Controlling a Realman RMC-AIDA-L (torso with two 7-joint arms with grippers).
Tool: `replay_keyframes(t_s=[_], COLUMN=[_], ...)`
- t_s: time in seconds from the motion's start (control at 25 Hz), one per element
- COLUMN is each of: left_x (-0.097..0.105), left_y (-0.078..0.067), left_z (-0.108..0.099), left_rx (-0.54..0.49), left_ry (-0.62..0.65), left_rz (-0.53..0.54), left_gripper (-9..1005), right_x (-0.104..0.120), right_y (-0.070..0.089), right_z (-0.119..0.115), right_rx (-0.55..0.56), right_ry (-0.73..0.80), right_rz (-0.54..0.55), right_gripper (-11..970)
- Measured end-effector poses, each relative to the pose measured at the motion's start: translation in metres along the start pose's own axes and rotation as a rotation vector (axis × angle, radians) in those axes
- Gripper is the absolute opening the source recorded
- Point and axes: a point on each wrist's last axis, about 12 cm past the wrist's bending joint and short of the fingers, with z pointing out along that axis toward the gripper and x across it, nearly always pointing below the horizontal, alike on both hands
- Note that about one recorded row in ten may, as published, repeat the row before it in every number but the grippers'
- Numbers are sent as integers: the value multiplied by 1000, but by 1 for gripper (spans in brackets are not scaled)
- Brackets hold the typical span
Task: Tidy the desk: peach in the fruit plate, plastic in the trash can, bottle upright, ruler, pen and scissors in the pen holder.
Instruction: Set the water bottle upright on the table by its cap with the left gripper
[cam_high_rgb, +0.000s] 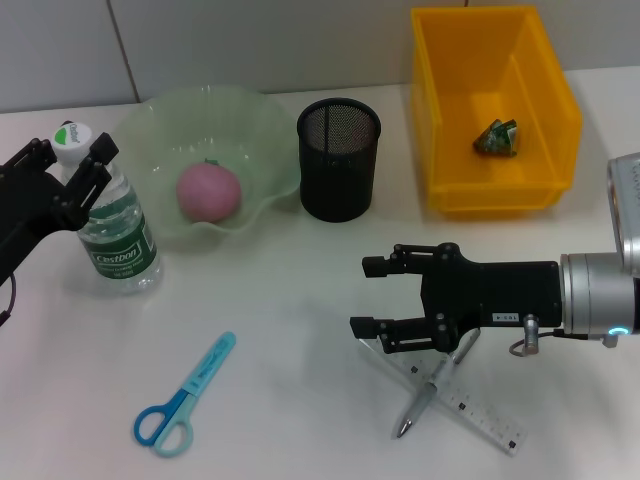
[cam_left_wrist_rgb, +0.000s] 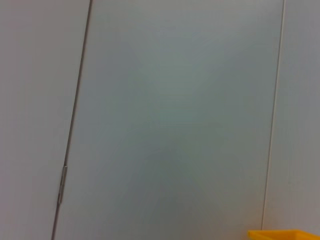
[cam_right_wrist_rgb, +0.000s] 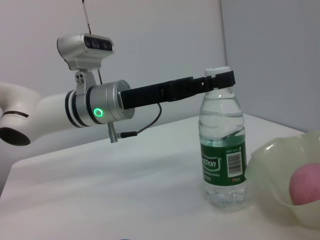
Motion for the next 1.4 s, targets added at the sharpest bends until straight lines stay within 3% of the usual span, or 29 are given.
replay_keyframes(t_s=[1.4], left_x=[2], left_y=[0], left_z=[-2], left_rx=[3], left_ry=[11], left_rz=[1], left_gripper=[447], right_x=[0], right_y=[1], right_z=[0], right_rx=[-6], right_ry=[-3], right_rz=[3], right_gripper=[770])
